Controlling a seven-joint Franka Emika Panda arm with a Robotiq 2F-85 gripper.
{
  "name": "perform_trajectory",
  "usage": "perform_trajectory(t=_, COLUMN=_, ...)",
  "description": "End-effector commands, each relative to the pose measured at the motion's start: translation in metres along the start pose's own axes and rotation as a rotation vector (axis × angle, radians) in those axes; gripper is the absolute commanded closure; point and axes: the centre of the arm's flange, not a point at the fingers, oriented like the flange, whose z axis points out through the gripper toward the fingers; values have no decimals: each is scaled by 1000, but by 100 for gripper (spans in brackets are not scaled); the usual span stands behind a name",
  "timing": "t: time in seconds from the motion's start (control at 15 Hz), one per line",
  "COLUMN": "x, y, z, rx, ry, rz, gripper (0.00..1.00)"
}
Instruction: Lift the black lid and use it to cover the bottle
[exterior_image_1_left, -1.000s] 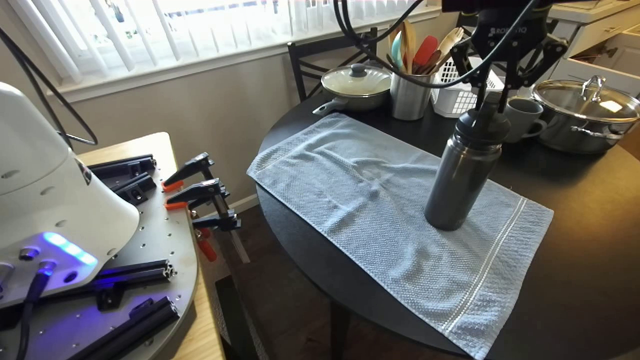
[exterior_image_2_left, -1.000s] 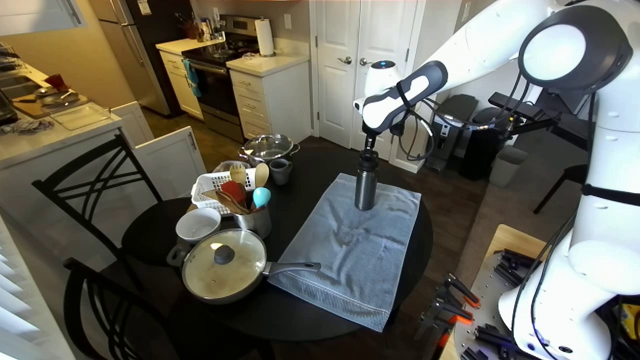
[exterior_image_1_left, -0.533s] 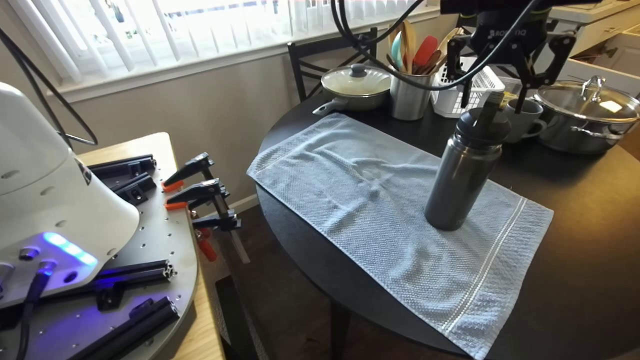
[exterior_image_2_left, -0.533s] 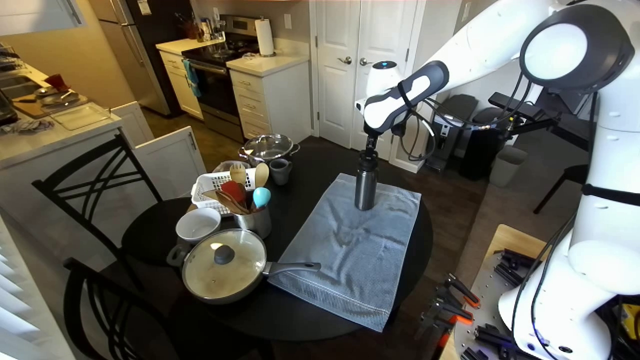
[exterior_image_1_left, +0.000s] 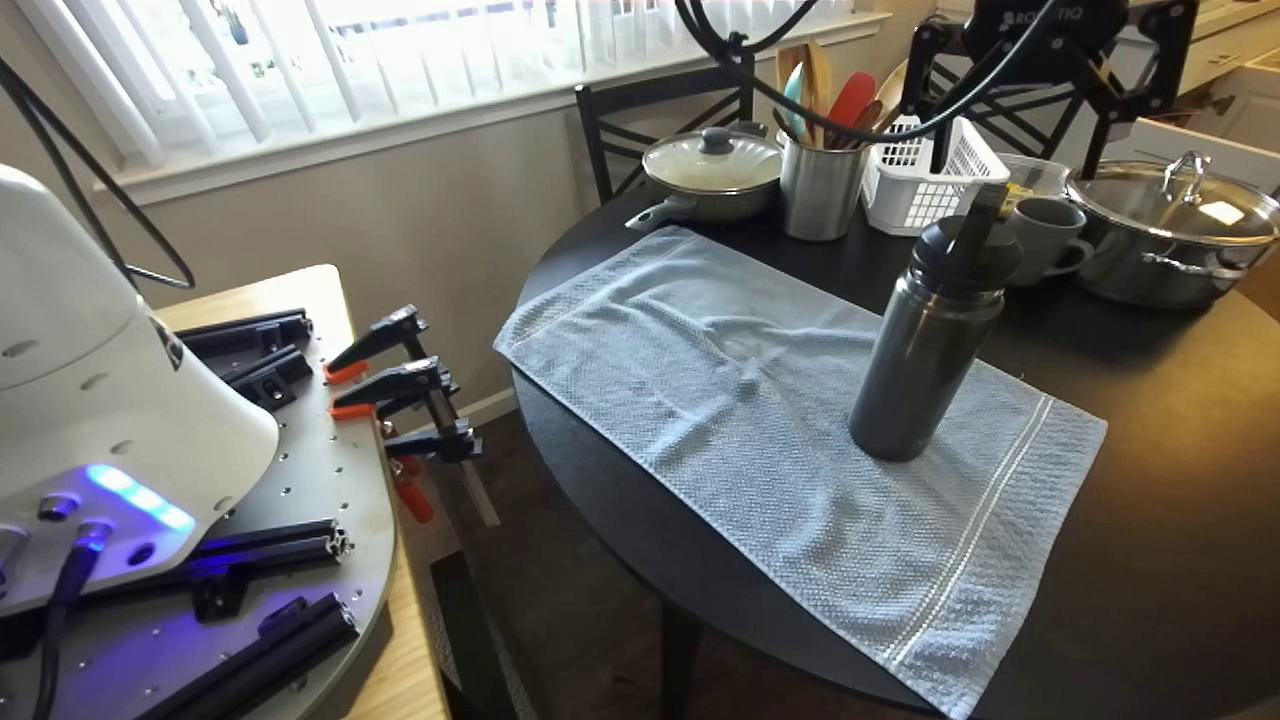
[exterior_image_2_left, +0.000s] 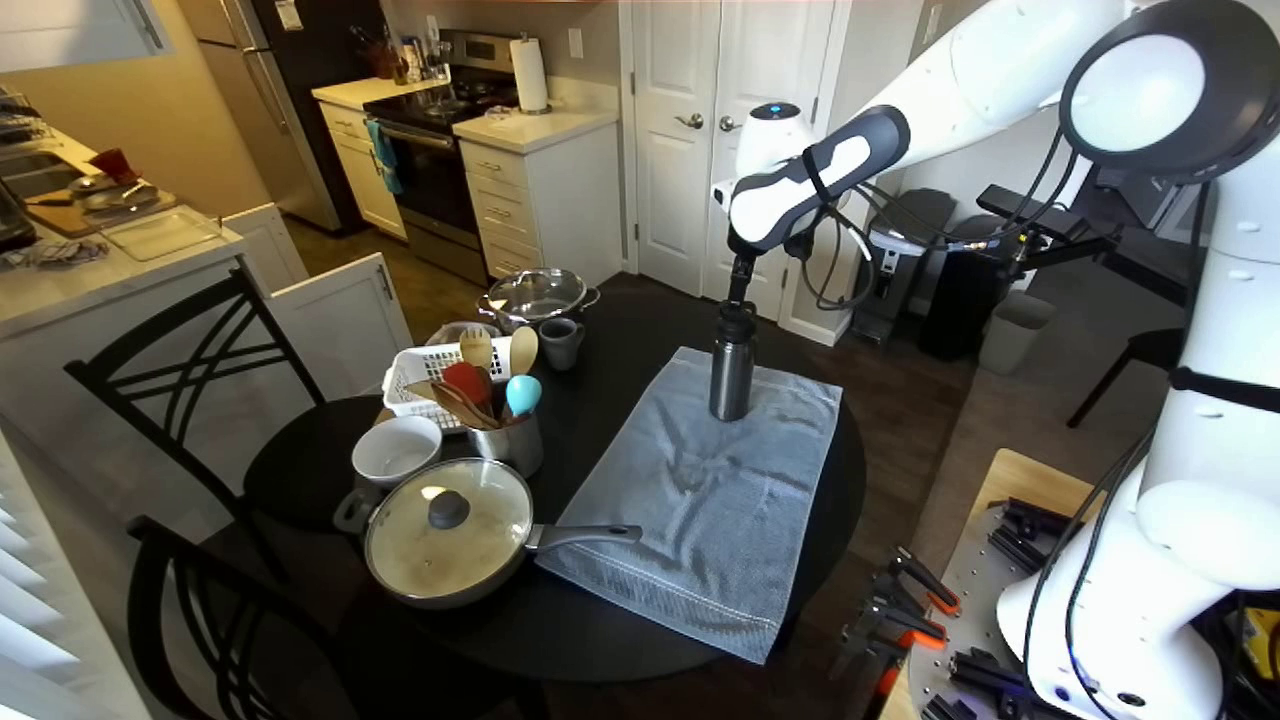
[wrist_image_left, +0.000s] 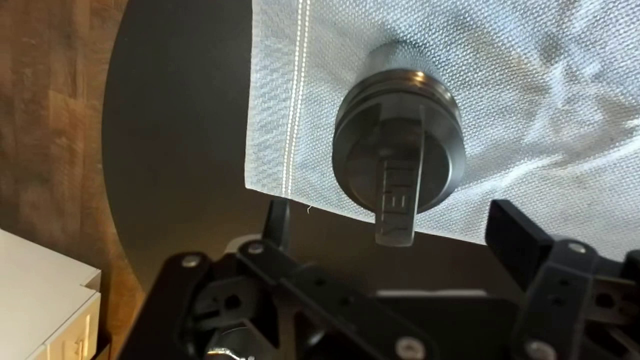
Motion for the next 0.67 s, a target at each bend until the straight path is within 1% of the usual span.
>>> perform_trajectory(t=0.0, x=0, y=-2, z=-28, rx=-9, ry=21, rz=2, gripper=0)
perform_trajectory(t=0.33, x=2, y=-9, z=-46, rx=-11, ry=33, rz=0, gripper=0)
perform_trajectory(t=0.4, x=3, y=-9, z=-47, rx=-6, ry=22, rz=4, gripper=0)
perform_trajectory(t=0.53, x=0, y=-15, z=-46, rx=22, ry=-38, rz=8, gripper=0)
perform_trajectory(t=0.6, x=5, y=-7, z=-39, rx=9, ry=-2, rz=-13, gripper=0)
